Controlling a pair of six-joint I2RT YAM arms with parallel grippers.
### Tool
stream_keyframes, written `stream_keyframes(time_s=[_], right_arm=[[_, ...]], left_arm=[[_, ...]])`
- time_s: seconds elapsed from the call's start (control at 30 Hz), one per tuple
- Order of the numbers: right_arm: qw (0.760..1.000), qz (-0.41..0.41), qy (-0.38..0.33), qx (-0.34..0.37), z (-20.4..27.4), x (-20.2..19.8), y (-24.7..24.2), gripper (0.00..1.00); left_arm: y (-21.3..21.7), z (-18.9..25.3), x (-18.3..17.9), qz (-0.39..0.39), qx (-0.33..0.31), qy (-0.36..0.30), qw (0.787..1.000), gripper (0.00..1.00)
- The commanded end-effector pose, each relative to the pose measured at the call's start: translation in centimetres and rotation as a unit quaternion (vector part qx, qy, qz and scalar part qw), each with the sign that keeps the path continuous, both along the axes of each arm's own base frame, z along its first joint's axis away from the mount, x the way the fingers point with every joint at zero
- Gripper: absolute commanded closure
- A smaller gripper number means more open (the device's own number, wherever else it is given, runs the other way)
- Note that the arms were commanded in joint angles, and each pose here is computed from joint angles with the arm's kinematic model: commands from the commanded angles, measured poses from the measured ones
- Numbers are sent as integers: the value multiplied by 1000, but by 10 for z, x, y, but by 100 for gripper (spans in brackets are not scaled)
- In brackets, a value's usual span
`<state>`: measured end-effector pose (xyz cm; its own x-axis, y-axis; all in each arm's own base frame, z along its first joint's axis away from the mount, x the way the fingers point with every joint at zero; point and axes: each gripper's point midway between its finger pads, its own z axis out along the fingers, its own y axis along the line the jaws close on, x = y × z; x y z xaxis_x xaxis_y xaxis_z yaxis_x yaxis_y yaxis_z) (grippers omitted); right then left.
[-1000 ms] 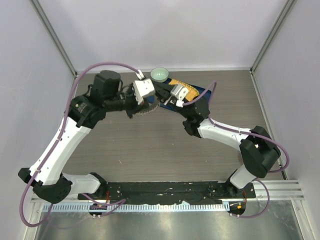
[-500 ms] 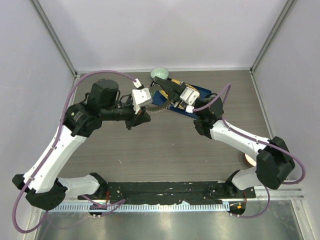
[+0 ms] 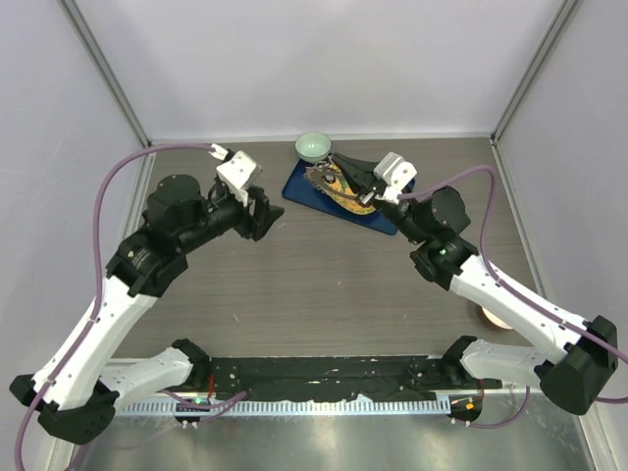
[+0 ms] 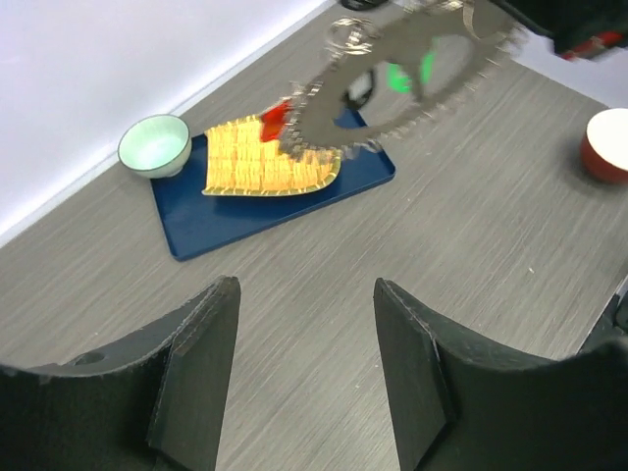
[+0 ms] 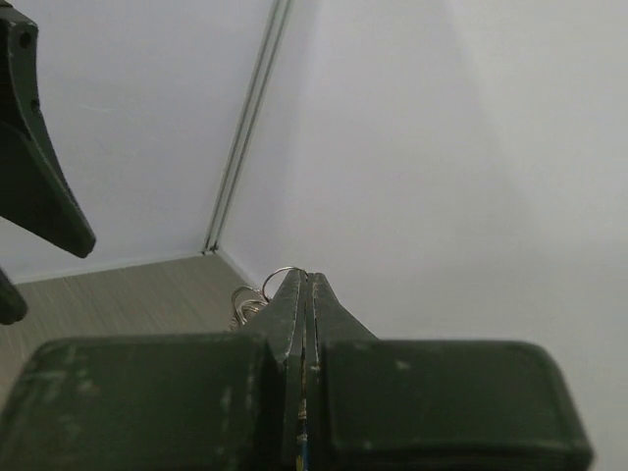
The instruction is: Remove the keys from the keyring
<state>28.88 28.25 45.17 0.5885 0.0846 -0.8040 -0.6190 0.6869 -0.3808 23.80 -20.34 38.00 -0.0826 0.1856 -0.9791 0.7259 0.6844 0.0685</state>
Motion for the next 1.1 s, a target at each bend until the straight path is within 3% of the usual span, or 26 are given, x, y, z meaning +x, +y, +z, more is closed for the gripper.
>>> stream_keyframes(time_s=[0.0,0.1,0.3,0.6,0.93,1.07], right_arm=[[994,-51,90,21,-2,0,-22,99],[987,-83,136,9,-14,3,-29,99],[980,-82,181,-26,-28,-12,-28,99],[968,-84,237,4,-44,-16,-14,99],[959,-78,273,14,-58,-26,-2,99],[960,-69,272,20,-57,-31,-1,99]], left_arm=[[-9,13,17,27,-43,26,998,39],[-20,0,15,3,-45,46,998,37],[-37,6,0,-69,-91,-17,993,33],[-66,8,-9,-142,-126,38,981,36],[-78,-9,-19,-195,-111,62,972,35],[-75,-24,-11,-177,-88,68,978,35]])
